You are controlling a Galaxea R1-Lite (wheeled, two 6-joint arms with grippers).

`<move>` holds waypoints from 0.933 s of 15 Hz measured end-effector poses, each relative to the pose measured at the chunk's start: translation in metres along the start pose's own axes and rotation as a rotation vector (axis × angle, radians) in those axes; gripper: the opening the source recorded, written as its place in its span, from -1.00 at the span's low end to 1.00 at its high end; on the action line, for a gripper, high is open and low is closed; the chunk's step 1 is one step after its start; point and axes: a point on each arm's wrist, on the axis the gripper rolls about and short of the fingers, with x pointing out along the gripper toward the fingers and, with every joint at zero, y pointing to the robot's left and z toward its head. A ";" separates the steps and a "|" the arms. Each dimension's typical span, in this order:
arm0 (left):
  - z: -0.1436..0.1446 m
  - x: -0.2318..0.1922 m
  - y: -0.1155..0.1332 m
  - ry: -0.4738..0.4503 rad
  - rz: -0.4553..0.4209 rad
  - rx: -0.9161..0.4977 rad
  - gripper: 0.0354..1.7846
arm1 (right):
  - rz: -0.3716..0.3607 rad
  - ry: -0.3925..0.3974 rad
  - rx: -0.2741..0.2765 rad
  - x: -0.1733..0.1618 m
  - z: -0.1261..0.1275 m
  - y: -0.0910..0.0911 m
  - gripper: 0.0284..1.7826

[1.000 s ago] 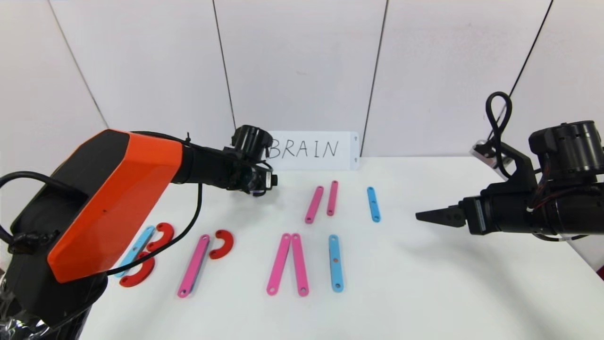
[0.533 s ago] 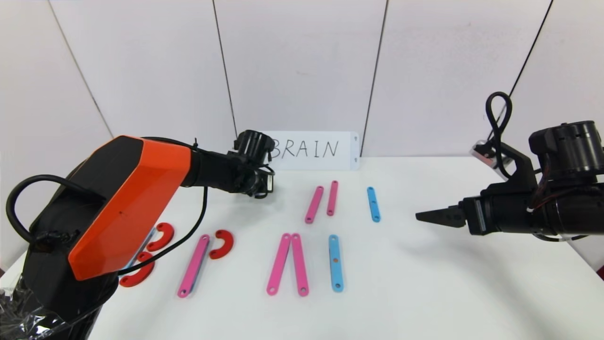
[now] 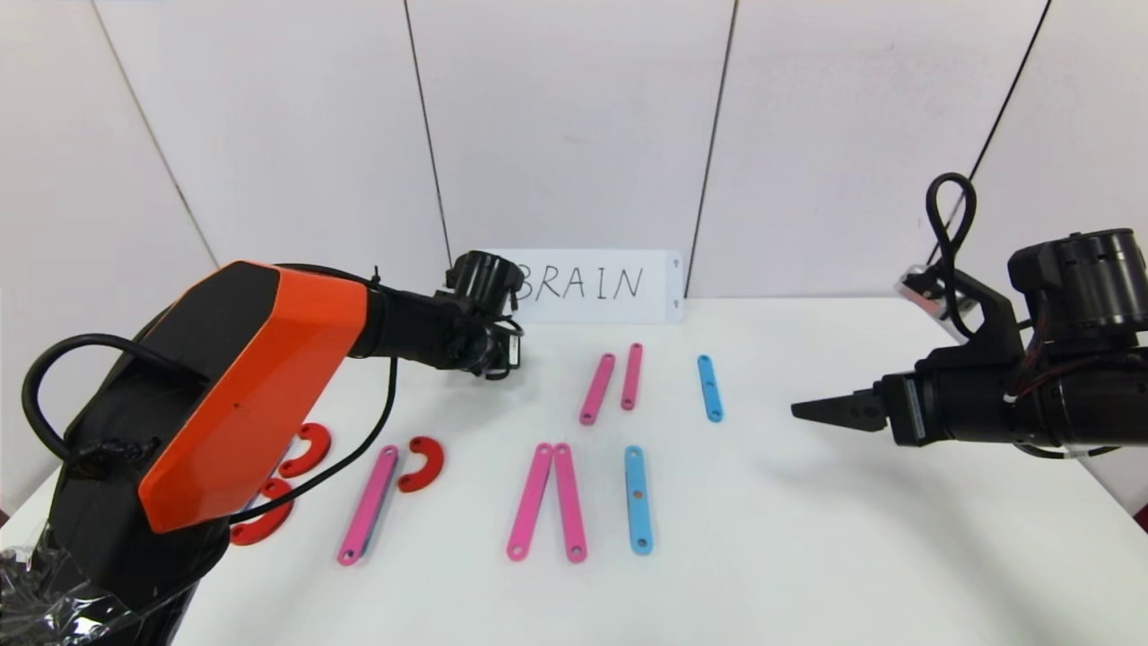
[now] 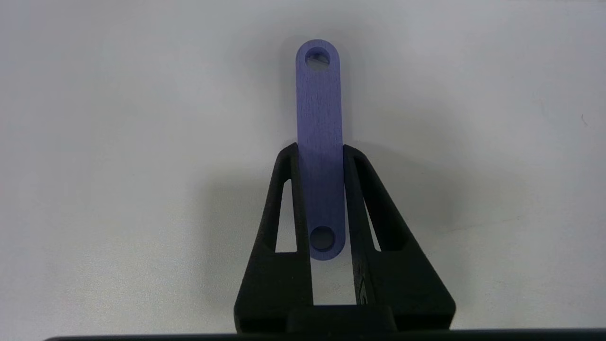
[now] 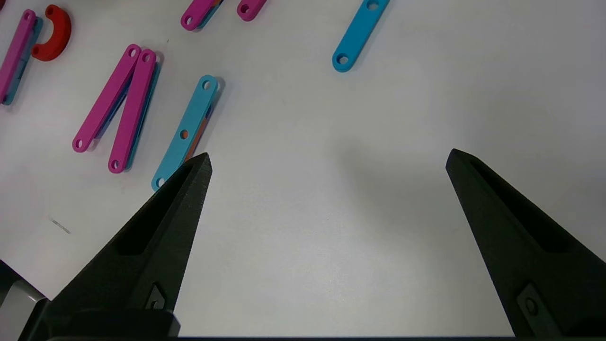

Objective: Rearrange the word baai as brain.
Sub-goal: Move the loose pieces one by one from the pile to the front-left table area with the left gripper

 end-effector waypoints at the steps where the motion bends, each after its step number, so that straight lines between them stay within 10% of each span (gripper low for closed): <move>1: 0.000 0.000 0.000 0.001 0.000 0.000 -0.73 | 0.000 -0.001 0.000 0.000 0.000 0.000 0.95; 14: 0.014 -0.085 0.012 -0.031 0.035 -0.136 -0.73 | -0.001 0.000 0.000 0.000 0.000 0.000 0.95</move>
